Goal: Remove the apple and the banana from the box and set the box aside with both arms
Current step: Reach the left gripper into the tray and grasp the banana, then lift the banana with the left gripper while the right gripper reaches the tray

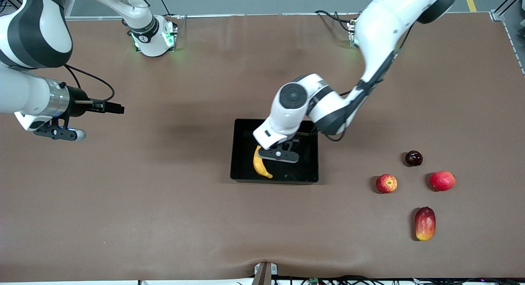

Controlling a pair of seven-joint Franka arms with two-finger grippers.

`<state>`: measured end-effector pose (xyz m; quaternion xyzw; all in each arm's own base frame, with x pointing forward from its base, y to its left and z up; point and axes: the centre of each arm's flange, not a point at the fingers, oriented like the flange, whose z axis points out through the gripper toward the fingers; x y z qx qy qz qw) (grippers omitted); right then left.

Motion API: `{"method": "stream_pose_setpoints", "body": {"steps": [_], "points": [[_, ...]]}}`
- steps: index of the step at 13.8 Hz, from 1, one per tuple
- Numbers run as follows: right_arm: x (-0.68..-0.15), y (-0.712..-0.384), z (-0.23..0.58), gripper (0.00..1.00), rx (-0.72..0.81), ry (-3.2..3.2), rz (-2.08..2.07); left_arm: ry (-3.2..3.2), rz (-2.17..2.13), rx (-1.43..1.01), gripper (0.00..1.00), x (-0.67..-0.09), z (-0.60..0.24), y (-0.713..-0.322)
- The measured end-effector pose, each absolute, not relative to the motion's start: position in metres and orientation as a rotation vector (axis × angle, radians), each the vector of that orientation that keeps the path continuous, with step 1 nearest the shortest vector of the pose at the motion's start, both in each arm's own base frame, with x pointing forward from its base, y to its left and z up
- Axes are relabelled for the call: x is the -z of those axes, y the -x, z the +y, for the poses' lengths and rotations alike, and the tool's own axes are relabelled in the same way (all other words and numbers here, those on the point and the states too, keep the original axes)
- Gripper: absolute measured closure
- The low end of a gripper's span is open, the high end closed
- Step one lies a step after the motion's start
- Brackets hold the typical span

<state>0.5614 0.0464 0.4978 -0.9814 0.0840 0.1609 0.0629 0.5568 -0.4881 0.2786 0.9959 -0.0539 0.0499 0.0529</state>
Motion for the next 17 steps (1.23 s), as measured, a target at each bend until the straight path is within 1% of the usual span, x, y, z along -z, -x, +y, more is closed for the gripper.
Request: {"method": "stream_pose_setpoints", "body": {"steps": [3, 5, 8, 9, 10, 11, 12, 14, 15, 17], "points": [[-0.499, -0.561, 0.047, 0.00, -0.470, 2.967, 0.256, -3.051, -0.118, -0.185, 0.00, -0.231, -0.515, -0.542], [-0.497, -0.562, 0.046, 0.00, -0.460, 2.967, 0.259, -3.054, -0.125, -0.164, 0.00, -0.206, -0.520, -0.535], [-0.475, -0.564, 0.047, 0.00, -0.423, 2.970, 0.272, -3.056, -0.117, -0.143, 0.00, -0.183, -0.517, -0.536], [-0.466, -0.563, 0.050, 0.00, -0.422, 2.971, 0.270, -3.056, -0.116, -0.138, 0.07, -0.180, -0.516, -0.536], [-0.460, -0.561, 0.053, 0.00, -0.426, 2.973, 0.262, -3.054, -0.115, -0.137, 0.19, -0.178, -0.517, -0.536], [-0.457, -0.561, 0.057, 0.00, -0.422, 2.974, 0.255, -3.053, -0.104, -0.137, 0.29, -0.177, -0.517, -0.536], [-0.456, -0.561, 0.059, 0.00, -0.412, 2.975, 0.251, -3.050, -0.081, -0.141, 0.39, -0.180, -0.518, -0.537], [-0.456, -0.563, 0.073, 0.00, -0.379, 2.978, 0.225, -3.037, -0.058, -0.162, 0.63, -0.189, -0.520, -0.541], [-0.456, -0.562, 0.087, 0.00, -0.365, 2.981, 0.228, -3.029, -0.055, -0.177, 0.65, -0.195, -0.521, -0.544], [-0.454, -0.559, 0.125, 0.00, -0.342, 2.986, 0.280, -3.016, -0.050, -0.213, 0.65, -0.217, -0.522, -0.550]]}}
